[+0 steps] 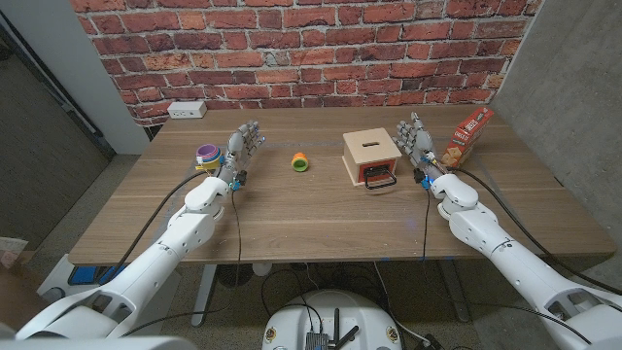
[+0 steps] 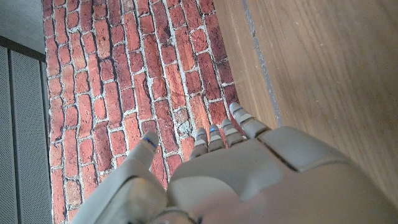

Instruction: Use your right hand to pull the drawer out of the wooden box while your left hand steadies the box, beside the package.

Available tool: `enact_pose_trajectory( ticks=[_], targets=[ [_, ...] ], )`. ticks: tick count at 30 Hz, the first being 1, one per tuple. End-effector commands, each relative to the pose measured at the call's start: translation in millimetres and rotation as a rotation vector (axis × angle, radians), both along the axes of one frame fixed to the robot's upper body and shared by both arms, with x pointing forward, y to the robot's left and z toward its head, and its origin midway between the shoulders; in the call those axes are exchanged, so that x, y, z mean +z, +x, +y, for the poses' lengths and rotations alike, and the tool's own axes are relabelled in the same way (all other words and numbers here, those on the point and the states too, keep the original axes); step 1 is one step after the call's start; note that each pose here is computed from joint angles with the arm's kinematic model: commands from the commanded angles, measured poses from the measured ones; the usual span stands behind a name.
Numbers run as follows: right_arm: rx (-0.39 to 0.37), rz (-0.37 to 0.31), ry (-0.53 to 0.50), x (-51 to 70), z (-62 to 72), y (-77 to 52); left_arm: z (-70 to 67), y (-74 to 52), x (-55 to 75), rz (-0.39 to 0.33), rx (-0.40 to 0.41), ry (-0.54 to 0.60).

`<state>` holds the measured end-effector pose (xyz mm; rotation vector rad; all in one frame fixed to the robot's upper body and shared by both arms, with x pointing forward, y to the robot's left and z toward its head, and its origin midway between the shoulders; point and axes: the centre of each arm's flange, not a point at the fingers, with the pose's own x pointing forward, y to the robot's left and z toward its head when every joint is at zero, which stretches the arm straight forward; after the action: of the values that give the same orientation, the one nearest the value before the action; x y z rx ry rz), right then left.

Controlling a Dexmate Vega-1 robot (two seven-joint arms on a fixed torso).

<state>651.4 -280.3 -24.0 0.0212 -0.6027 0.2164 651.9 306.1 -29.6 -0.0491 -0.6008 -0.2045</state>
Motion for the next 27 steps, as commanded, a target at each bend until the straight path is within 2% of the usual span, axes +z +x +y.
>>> enact_pose_trajectory(
  ticks=[1, 15, 27],
  targets=[
    [0.004, -0.013, -0.035, 9.1, 9.4, 2.4, 16.8, -1.0, -3.1, -0.008, 0.008, -0.009],
    [-0.008, -0.015, -0.048, 10.2, -0.2, 3.1, 13.2, -3.5, 3.6, -0.019, 0.035, 0.014],
    [-0.032, -0.025, -0.055, 7.2, -5.9, -0.4, 4.6, -13.4, 12.3, -0.028, 0.049, 0.046]
  ],
)
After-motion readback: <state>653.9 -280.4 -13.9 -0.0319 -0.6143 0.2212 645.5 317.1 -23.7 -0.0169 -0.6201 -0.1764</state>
